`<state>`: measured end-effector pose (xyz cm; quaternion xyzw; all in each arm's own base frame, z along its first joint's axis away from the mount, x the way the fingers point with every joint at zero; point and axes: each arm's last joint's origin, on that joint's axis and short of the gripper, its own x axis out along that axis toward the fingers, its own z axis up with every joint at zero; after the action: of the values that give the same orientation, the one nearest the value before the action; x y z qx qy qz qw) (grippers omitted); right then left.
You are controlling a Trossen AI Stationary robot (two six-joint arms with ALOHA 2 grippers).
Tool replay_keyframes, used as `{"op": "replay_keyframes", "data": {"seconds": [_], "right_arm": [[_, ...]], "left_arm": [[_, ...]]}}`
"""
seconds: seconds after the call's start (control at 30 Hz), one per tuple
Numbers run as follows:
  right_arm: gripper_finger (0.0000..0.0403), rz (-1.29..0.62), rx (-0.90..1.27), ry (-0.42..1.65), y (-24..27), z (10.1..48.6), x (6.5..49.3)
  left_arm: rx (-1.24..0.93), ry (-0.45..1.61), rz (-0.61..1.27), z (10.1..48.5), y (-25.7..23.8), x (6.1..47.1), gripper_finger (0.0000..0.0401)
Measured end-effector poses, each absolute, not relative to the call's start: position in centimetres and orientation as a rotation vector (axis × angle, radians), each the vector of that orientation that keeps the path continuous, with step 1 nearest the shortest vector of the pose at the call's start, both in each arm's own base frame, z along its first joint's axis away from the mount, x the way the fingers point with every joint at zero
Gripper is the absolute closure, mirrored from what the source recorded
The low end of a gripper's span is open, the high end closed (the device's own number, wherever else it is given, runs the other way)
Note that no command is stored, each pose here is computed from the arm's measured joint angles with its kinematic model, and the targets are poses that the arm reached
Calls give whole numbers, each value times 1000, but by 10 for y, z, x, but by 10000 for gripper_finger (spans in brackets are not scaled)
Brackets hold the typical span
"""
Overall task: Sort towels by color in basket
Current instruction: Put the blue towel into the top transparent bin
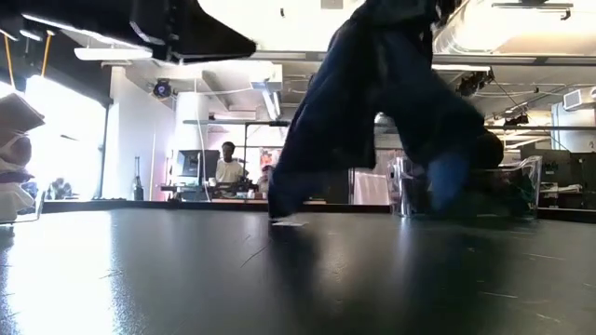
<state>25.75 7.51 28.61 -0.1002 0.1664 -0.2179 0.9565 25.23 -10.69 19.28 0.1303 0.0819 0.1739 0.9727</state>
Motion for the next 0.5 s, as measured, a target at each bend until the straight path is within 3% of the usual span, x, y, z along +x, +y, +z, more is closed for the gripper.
{"op": "replay_keyframes", "data": {"seconds": [0.4,0.5], "right_arm": [[394,-95,4,460,68,252,276],[392,-70,11,485,68,245,282]], "left_arm": [[130,144,355,172,-71,280,272],[111,124,262,171,-63,286,272]]}}
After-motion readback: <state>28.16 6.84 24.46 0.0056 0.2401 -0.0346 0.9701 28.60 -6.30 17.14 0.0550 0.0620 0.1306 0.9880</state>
